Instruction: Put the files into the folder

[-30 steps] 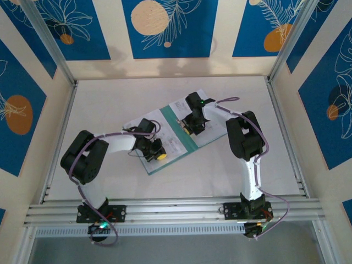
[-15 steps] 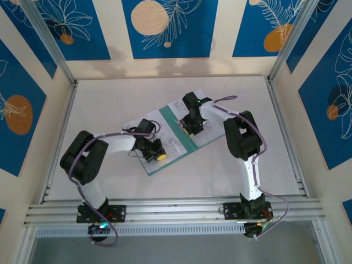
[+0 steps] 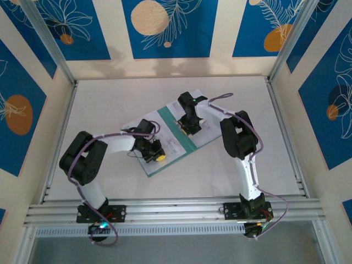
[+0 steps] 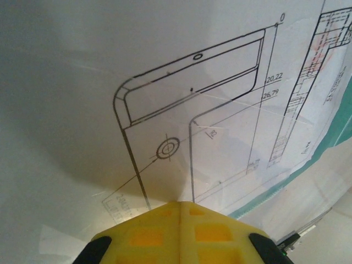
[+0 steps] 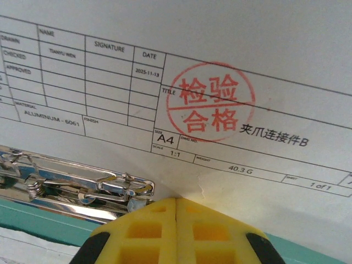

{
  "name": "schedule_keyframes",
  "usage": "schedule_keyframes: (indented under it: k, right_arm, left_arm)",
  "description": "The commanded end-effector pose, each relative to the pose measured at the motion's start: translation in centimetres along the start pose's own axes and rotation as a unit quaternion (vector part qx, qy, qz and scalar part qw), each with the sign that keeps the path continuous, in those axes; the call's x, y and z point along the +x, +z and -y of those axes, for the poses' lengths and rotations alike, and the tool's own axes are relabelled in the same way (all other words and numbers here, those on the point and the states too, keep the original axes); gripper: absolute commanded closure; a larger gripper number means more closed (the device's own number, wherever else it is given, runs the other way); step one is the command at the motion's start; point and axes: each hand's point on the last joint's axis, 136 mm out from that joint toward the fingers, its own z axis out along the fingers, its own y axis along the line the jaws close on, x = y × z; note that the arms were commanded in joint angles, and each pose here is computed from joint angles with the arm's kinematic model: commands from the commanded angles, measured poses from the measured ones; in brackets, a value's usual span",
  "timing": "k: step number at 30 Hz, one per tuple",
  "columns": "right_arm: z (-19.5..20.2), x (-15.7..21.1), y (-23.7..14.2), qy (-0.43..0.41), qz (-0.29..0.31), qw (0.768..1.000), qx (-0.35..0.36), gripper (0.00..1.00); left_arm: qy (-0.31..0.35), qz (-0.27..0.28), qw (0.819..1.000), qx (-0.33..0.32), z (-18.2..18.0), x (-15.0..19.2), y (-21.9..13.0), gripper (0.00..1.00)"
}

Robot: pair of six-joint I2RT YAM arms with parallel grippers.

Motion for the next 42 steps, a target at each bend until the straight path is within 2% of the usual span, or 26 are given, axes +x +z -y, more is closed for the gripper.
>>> schedule_keyframes:
  k: [1, 7, 10, 16, 21, 28, 42]
  right_arm:
    - [10.4, 3.7, 7.1, 0.006, -0.060, 0.977, 0.207, 1.00]
    - [10.6, 3.5, 7.4, 0.008, -0.058, 0.975, 0.215, 1.00]
    - [10.4, 3.6, 7.4, 0.006, -0.058, 0.976, 0.212, 1.00]
    - [9.7, 4.0, 7.5, -0.005, -0.058, 0.976, 0.210, 1.00]
    - [10.0, 4.0, 7.7, -0.005, -0.058, 0.974, 0.218, 1.00]
    - [10.7, 4.2, 8.0, -0.010, -0.054, 0.968, 0.243, 1.00]
    - [10.9, 5.3, 9.0, -0.040, -0.063, 0.953, 0.293, 1.00]
  left_arm:
    - [0.004, 0.011, 0.999, -0.039, -1.4, -0.1, -0.8, 0.89]
    - [0.024, 0.029, 0.999, -0.018, 0.8, -0.5, -2.6, 0.78]
    - [0.027, 0.040, 0.999, -0.014, 1.5, -0.7, -3.9, 0.76]
    - [-0.016, 0.054, 0.998, -0.038, -2.0, -1.5, -5.7, 0.68]
    - [-0.040, 0.046, 0.996, -0.062, -4.9, -2.0, -6.5, 0.67]
    - [-0.044, 0.033, 0.994, -0.095, -7.4, -2.4, -4.6, 0.69]
    - [-0.031, 0.022, 0.995, -0.097, -7.6, -3.4, -2.7, 0.73]
